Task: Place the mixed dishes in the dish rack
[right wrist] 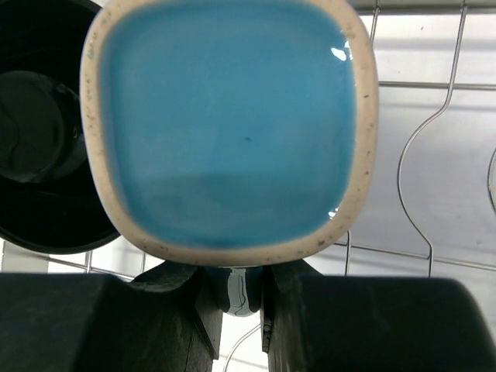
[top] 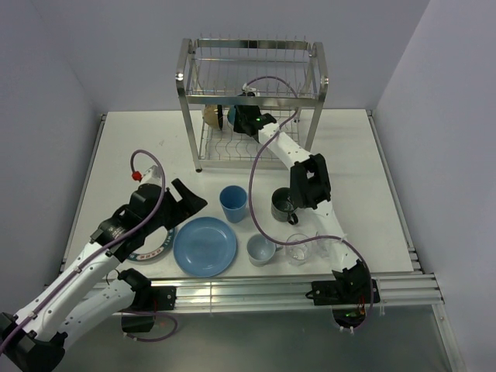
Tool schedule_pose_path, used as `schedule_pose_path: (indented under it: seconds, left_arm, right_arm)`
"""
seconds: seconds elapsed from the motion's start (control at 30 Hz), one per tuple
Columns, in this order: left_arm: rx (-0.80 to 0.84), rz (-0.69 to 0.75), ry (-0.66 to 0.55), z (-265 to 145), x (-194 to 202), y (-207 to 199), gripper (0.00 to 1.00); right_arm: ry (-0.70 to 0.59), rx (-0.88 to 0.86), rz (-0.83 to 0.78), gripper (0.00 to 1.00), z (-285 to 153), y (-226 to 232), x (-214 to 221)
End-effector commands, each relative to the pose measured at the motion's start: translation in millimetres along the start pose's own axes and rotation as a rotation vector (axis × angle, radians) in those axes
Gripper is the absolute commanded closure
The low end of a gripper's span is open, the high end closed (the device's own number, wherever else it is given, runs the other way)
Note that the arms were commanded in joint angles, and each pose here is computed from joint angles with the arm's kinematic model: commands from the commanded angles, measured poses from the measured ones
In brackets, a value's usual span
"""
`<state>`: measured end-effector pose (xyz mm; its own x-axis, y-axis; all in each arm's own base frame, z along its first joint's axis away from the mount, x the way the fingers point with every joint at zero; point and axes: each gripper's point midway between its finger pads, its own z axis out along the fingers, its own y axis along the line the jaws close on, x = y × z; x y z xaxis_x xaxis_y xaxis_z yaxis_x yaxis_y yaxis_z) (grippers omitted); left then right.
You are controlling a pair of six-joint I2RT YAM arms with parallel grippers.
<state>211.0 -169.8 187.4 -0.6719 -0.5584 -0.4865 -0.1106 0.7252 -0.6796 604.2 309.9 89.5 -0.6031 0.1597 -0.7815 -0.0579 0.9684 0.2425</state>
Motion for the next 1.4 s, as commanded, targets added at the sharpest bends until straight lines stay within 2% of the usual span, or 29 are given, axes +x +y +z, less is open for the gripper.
schedule_pose_path:
  seconds: [0.0,0.13,0.2,0.27,0.33,0.4,0.5,0.7,0.73,0.77,0.8,1.0,1.03,1.07,1.2,1.23,1.27,1.33,1.37]
  left_arm:
    - [0.048,-0.023,0.009,2.6,-0.3,-12.9,0.12]
    - [0.052,-0.027,0.034,6.1,4.9,-15.2,0.13]
    - [0.058,-0.025,0.048,7.6,8.9,-18.1,0.13]
    - [0.048,-0.012,0.075,11.7,18.4,-19.4,0.14]
    - [0.028,-0.007,0.098,17.7,27.0,-19.5,0.14]
    - [0.036,0.019,0.127,19.1,39.9,-29.3,0.14]
    - [0.017,0.047,0.126,21.2,45.0,-35.4,0.13]
    - [0.026,0.050,0.101,13.7,41.9,-44.9,0.14]
    - [0.032,0.047,0.098,11.3,41.2,-46.0,0.14]
    - [0.031,0.046,0.092,9.7,40.4,-46.1,0.14]
    - [0.033,0.047,0.094,7.7,41.8,-46.4,0.14]
    - [0.048,0.037,0.101,-5.2,51.0,-48.3,0.17]
    - [0.044,0.035,0.106,-5.3,53.8,-49.4,0.18]
    - [0.050,0.040,0.107,-7.1,55.2,-53.8,0.18]
    - [0.044,0.079,0.126,-11.1,72.1,-63.3,0.18]
    - [0.037,0.080,0.121,-10.1,73.6,-63.6,0.18]
    - [0.039,0.081,0.123,-10.7,75.5,-63.8,0.17]
    - [0.041,0.081,0.123,-12.0,78.8,-62.9,0.17]
    - [0.036,0.082,0.125,-10.3,81.0,-59.1,0.17]
  right_arm:
    - [-0.138,0.000,-0.032,0.90,-22.7,5.9,-58.0]
    - [-0.126,-0.014,-0.049,0.83,-20.5,9.0,-53.1]
    - [-0.123,-0.017,-0.052,0.75,-20.8,11.0,-51.9]
    - [-0.117,-0.020,-0.051,0.63,-20.1,11.1,-49.6]
    - [-0.115,-0.021,-0.044,0.56,-21.2,10.6,-49.9]
    - [-0.115,-0.025,-0.035,0.35,-25.7,11.5,-51.9]
    - [-0.110,-0.042,-0.011,0.26,-34.5,10.9,-54.3]
    - [-0.114,-0.128,0.083,0.23,-67.8,15.1,-52.1]
    - [-0.062,-0.110,0.098,0.22,-64.6,3.8,-22.4]
    - [-0.149,-0.162,0.121,0.22,-87.5,13.5,-49.6]
    - [-0.170,-0.181,0.132,0.22,-96.1,14.8,-51.6]
    - [-0.157,-0.249,0.203,0.23,-134.2,14.8,-35.8]
    - [-0.119,-0.236,0.225,0.23,-133.8,7.3,-14.6]
    - [-0.144,-0.270,0.241,0.23,-150.3,13.0,-22.8]
    - [-0.091,-0.284,0.275,0.23,-180.3,11.9,6.7]
    - [-0.050,-0.257,0.276,0.23,-182.1,2.3,32.5]
    - [-0.087,-0.292,0.278,0.23,-202.6,9.9,26.0]
    - [-0.075,-0.284,0.260,0.23,-212.8,1.1,49.1]
    - [-0.104,-0.297,0.254,0.23,-224.1,1.9,43.1]
